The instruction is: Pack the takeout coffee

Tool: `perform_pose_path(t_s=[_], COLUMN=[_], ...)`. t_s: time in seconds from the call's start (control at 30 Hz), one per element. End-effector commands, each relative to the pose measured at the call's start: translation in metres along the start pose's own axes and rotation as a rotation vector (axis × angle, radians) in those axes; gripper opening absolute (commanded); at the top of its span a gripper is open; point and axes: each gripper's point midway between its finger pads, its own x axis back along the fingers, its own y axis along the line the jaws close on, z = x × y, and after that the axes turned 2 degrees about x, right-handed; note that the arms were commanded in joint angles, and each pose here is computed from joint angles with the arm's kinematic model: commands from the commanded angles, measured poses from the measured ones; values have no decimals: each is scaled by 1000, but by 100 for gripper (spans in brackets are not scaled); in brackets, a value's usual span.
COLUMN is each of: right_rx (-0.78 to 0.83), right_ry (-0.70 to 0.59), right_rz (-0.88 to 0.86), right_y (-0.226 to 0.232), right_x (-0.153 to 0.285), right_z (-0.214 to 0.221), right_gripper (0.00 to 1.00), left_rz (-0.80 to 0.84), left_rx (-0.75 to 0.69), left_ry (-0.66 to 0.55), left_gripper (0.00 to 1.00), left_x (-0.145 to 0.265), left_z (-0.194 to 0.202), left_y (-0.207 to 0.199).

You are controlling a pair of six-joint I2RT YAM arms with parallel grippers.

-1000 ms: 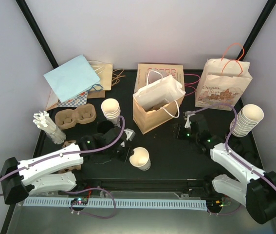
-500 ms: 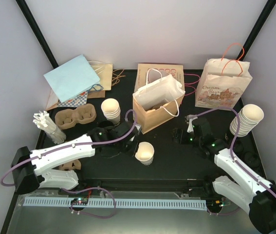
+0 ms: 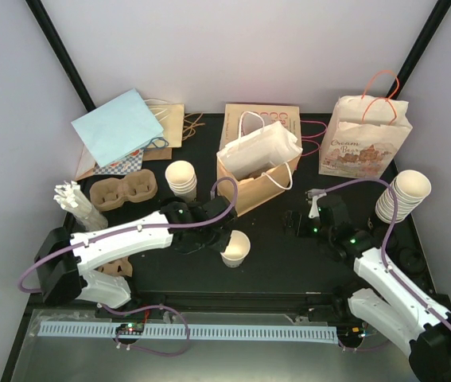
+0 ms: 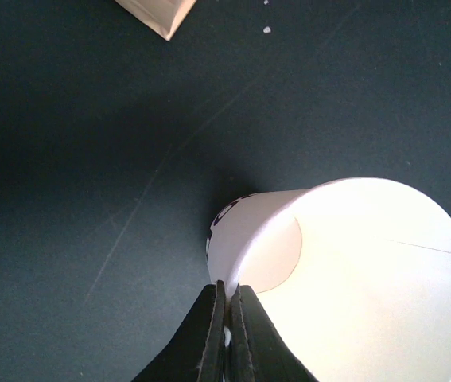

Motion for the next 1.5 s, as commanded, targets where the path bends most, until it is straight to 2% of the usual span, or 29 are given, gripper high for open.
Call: perform_pose_path(t_s=[0.0,0.47,0.67,1.0,1.13,1.23,1.33,1.47], right_rx=[7,6,8,9,-19,-90,-87,-37], right_ry=[2,-1,-2,-2,-15,-19,2,45], right_rz=[9,-4,-3,-19,45,95,81,40], right_y=[-3,1,1,7,-1,-8,-3,4], right_x=[3,5,6,11,14,17,17,13], right_z=[5,3,2,-3,-11,-15,-16,-10], right_gripper=[96,97,97,99,100,100,100,100], left_rz=[-27,-24,-15,-31,-23,-19,3,51], left_rx=[23,36,44,68,83,93,107,142], left_ry=[-63,-74,-88,-148,-211,-248,-285,-345], left_gripper=[3,6,18,28,29,36,46,70], left_x=[8,4,7,30,51,62,70,78], left_z=[-17,-17,-18,-23,-27,-27,-25,-19], left_y=[-1,-1,-1,10,17,24,30,39])
